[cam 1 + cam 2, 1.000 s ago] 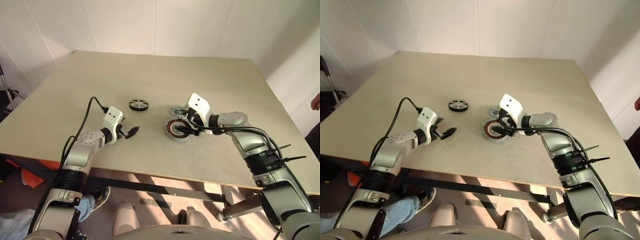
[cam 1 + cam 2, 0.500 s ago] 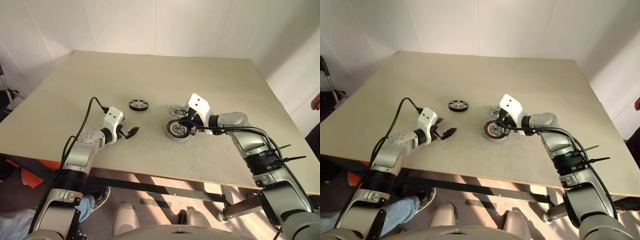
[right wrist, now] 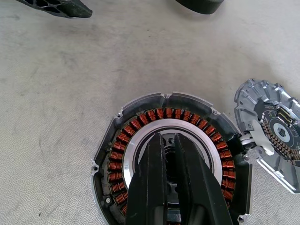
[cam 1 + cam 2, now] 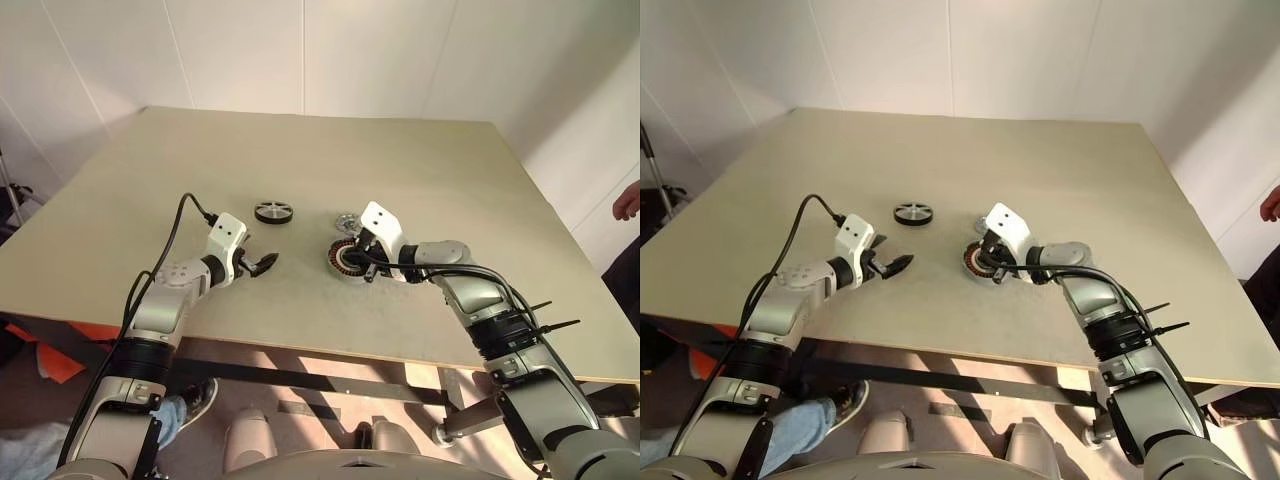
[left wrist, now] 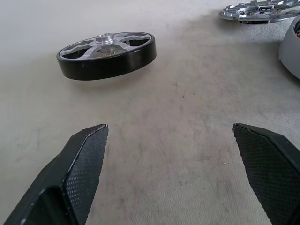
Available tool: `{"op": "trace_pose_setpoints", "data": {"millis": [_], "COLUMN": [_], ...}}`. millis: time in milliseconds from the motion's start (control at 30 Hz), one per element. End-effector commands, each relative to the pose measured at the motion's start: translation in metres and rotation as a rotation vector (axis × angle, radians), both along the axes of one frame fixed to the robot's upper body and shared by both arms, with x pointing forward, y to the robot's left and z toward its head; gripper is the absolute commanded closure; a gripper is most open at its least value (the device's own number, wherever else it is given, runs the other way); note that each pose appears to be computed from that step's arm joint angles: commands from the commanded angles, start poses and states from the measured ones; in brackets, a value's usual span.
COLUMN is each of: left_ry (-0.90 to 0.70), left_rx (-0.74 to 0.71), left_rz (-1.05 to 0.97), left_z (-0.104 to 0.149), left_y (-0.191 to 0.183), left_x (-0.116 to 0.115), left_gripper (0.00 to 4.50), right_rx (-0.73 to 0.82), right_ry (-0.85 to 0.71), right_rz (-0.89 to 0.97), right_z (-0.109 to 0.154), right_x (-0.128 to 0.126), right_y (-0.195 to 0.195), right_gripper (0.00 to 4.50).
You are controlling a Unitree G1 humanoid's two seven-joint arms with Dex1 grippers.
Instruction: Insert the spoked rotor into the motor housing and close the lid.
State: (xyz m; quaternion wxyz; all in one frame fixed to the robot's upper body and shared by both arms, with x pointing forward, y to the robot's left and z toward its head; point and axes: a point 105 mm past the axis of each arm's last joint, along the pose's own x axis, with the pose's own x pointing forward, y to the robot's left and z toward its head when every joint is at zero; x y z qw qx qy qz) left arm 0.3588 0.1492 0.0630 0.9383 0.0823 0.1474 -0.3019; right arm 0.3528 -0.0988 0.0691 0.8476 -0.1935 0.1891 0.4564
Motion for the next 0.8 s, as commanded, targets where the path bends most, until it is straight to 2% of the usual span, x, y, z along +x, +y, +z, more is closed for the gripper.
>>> {"op": "trace_pose_setpoints", "data": {"millis": [33, 200, 400, 567, 800], "left_ry": [-0.048, -0.035, 0.022, 0.102, 0.175], "left_rx": [-0.003, -0.020, -0.107, -0.435, -0.649], "left_rz": [-0.001, 0.018, 0.146, 0.368, 0.374], "left_z": [0.013, 0.010, 0.004, 0.012, 0.020], "left_y": [-0.001, -0.002, 0.003, 0.013, -0.004], "left_x": [0.005, 0.006, 0.018, 0.041, 0.051], "left_gripper": [0.00, 0.00, 0.00, 0.00, 0.00], "right_rx": [0.027, 0.061, 0.045, 0.057, 0.073], "right_ry": [-0.043, -0.112, -0.136, -0.144, -0.146], "right_rz": [0.000, 0.008, -0.078, -0.097, -0.100], "right_z": [0.027, 0.059, 0.063, 0.064, 0.068], "right_x": [0.005, 0.007, 0.020, 0.021, 0.017], "right_y": [-0.007, -0.011, -0.022, -0.025, -0.025], "right_gripper": [4.10, 4.10, 4.10, 4.10, 4.10]}}
